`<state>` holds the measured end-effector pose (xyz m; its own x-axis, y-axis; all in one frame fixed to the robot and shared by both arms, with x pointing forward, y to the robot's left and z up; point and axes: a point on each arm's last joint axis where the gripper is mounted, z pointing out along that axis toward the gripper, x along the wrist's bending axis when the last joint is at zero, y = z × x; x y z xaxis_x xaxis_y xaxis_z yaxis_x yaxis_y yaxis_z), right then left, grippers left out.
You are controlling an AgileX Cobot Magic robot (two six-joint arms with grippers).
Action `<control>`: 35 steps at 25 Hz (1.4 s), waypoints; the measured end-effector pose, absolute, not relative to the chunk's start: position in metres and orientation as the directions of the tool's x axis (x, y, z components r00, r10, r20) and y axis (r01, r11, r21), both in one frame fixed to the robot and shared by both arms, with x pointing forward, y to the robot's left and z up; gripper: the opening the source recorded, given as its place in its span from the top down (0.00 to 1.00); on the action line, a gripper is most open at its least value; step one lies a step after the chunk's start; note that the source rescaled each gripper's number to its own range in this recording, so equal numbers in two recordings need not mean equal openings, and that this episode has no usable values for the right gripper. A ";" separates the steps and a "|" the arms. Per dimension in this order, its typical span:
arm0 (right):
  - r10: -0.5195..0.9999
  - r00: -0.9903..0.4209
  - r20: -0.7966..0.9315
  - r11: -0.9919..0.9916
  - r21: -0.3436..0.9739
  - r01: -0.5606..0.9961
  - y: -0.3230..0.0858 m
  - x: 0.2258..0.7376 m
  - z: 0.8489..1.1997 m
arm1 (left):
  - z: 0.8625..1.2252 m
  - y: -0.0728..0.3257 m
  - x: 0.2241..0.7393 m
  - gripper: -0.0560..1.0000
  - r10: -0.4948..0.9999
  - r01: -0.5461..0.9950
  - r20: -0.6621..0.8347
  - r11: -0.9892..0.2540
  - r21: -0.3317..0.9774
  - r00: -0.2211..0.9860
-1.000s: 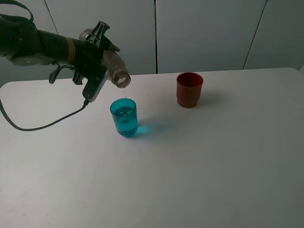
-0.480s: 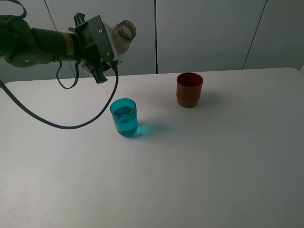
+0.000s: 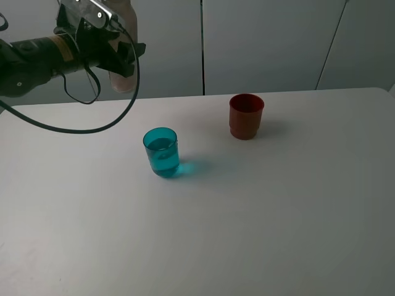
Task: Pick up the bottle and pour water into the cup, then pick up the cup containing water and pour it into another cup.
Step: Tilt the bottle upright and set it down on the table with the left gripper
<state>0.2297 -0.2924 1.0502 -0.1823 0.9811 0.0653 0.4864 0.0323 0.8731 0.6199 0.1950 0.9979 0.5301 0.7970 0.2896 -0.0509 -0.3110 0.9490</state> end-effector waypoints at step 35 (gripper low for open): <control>0.981 -0.182 0.065 0.032 0.873 0.486 -0.292 0.230 1.050 | 0.855 0.308 0.611 0.95 0.912 0.087 0.044 -0.087 0.992 0.407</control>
<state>0.2297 -0.2924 1.0502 -0.1823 0.9811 0.0653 0.4864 0.0323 0.8731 0.6106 0.3079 0.8546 0.4070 0.9124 0.0439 0.0871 -0.0866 0.9924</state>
